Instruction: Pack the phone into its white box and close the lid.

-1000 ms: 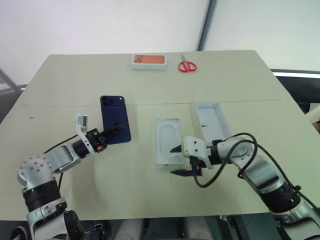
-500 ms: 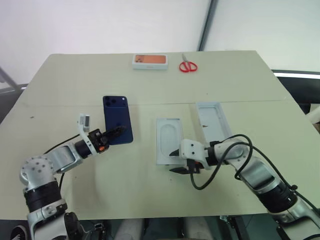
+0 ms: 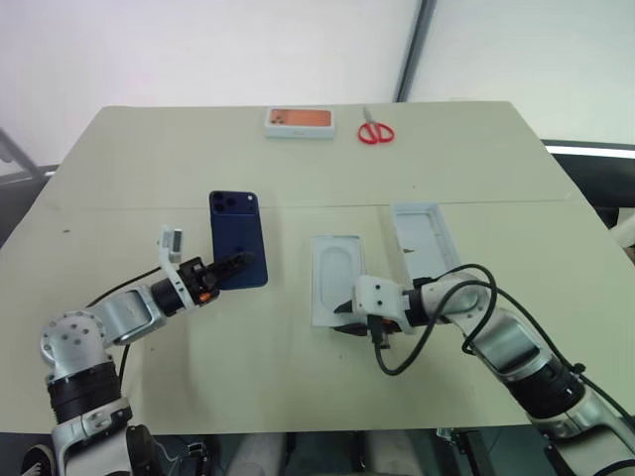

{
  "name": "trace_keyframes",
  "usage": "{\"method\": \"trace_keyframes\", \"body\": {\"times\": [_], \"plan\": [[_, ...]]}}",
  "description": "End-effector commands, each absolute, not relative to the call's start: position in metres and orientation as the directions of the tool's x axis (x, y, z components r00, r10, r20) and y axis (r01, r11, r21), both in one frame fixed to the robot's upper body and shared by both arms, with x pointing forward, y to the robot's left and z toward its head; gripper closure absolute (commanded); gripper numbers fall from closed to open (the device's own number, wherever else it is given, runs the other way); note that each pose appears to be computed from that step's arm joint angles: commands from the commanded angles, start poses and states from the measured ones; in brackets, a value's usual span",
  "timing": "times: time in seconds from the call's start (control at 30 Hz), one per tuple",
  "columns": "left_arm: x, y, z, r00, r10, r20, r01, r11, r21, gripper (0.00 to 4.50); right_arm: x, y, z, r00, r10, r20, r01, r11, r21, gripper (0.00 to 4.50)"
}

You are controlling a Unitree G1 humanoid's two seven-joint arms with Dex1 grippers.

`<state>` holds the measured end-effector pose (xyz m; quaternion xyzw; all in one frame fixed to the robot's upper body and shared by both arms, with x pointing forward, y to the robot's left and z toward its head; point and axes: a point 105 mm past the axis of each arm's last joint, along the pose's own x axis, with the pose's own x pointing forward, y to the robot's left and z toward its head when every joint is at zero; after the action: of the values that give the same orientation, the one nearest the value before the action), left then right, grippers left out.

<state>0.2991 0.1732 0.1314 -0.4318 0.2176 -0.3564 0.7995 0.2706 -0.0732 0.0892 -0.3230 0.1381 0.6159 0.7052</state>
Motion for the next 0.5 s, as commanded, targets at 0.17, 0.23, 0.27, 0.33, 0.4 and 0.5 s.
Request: {"method": "trace_keyframes", "body": {"times": [0.17,0.23,0.27,0.33,0.4,0.5], "plan": [[0.298,0.171,0.146,0.639,-0.77,0.002,0.442,0.364,-0.82,4.5,0.267,-0.072,0.082,0.18,0.772,-0.61,-0.965,0.019,-0.261,3.16],[0.298,0.173,0.146,0.642,-0.767,0.003,0.438,0.364,-0.822,4.5,0.264,-0.068,0.081,0.168,0.781,-0.602,-0.968,0.016,-0.249,3.16],[0.298,0.173,0.146,0.641,-0.767,0.006,0.437,0.359,-0.825,4.5,0.263,-0.066,0.081,0.164,0.785,-0.598,-0.969,0.016,-0.245,3.16],[0.3,0.174,0.15,0.642,-0.767,0.027,0.445,0.343,-0.827,4.5,0.258,-0.058,0.08,0.146,0.794,-0.59,-0.97,-0.002,-0.243,3.16],[0.301,0.173,0.154,0.64,-0.768,0.041,0.456,0.335,-0.825,4.5,0.256,-0.047,0.084,0.138,0.818,-0.558,-0.977,0.019,-0.215,3.16],[0.302,0.17,0.156,0.63,-0.775,0.046,0.455,0.321,-0.83,4.5,0.255,-0.033,0.09,0.128,0.846,-0.518,-0.979,0.025,-0.202,3.16]]}}
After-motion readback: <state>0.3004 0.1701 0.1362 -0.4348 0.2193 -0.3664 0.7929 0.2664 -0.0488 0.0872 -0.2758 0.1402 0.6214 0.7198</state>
